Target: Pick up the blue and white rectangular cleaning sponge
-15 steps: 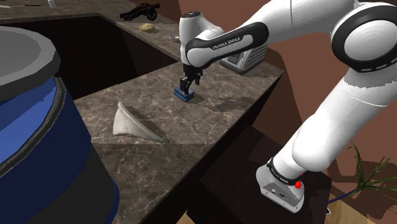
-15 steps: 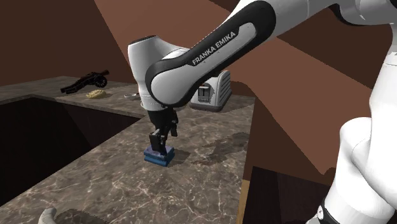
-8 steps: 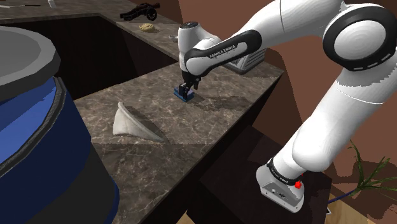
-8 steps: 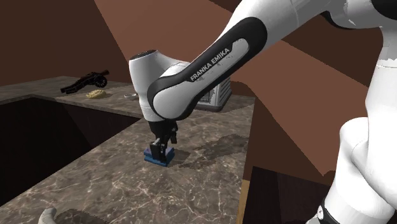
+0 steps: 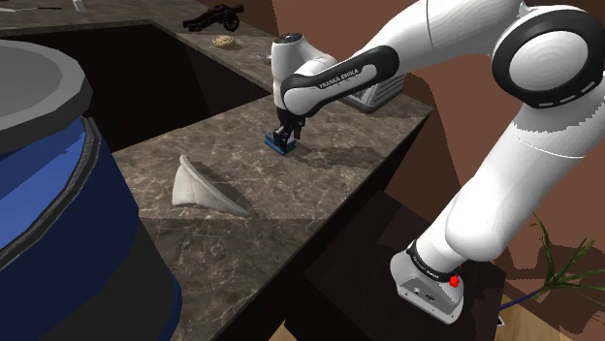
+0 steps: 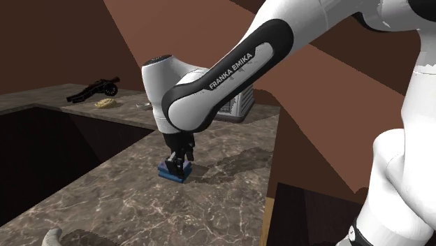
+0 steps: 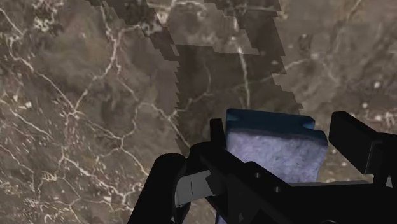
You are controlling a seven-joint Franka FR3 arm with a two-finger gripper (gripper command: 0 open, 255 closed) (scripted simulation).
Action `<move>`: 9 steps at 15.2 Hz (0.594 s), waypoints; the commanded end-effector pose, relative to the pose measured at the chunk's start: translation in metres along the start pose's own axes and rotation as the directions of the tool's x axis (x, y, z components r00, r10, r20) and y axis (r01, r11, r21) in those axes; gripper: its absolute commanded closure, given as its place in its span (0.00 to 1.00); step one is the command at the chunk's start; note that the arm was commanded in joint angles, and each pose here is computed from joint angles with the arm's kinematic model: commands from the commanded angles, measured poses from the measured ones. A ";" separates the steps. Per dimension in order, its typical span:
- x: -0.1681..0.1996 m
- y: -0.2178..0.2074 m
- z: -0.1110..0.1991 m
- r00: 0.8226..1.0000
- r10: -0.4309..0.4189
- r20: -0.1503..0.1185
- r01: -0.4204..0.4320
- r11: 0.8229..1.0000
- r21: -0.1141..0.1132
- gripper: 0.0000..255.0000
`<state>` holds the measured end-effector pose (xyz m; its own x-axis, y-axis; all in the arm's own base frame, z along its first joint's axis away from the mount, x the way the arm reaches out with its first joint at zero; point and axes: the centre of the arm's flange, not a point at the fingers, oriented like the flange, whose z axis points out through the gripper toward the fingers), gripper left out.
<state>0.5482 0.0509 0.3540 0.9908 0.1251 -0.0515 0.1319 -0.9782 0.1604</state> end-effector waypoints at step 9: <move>-0.002 0.007 -0.035 1.000 0.000 0.001 0.000 1.000 0.000 1.00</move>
<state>0.5482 0.0518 0.3842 0.9908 0.1250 -0.0522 0.1319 -0.9782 0.1605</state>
